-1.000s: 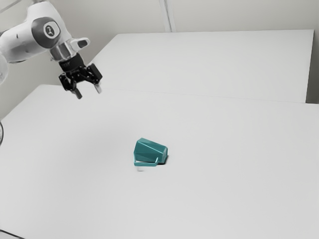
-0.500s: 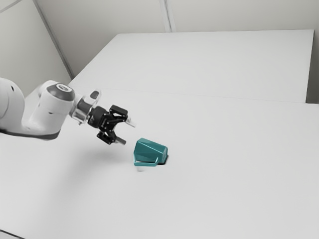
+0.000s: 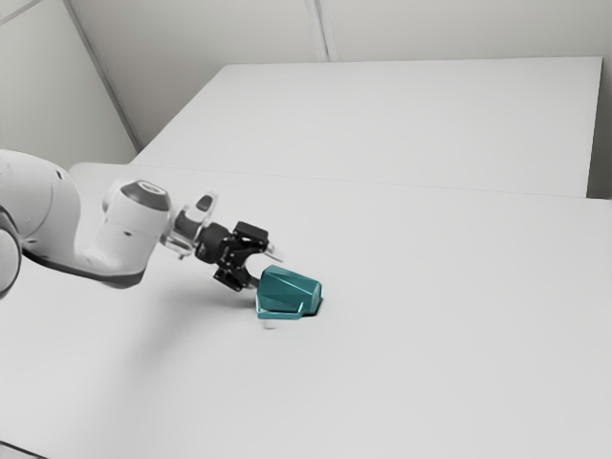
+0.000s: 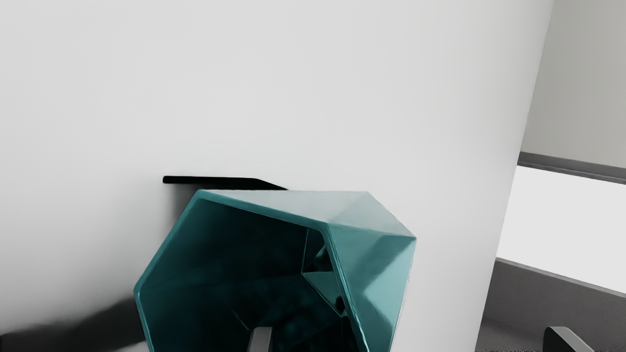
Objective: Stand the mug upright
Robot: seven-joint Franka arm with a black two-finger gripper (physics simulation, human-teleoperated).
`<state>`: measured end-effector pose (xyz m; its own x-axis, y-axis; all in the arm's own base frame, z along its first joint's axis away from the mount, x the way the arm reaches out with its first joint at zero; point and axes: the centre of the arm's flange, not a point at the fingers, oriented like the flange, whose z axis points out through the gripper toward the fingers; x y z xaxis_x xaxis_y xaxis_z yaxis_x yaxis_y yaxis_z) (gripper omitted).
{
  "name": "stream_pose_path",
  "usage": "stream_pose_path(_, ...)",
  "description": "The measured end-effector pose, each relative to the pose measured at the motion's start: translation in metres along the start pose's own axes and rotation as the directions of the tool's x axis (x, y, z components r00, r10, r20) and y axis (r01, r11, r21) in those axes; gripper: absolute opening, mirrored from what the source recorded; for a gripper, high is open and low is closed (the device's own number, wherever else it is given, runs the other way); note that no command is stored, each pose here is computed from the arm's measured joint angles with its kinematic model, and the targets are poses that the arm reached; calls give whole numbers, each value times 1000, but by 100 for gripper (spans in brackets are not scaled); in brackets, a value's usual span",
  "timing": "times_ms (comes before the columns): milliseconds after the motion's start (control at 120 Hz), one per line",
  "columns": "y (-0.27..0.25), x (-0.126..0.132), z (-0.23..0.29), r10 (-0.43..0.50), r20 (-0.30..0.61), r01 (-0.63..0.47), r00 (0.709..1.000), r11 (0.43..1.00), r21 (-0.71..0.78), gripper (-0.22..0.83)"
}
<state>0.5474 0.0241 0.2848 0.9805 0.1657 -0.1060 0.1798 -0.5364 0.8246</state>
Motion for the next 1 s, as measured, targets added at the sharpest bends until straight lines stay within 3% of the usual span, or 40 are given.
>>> stream_pose_path(225,1,1,11,38,-6,-38,999,999,-12,59)
stream_pose_path(483,8,3,10,84,-19,-84,996,996,-10,24)
stream_pose_path(1000,14,-1,23,118,1,-118,993,993,-24,-8)
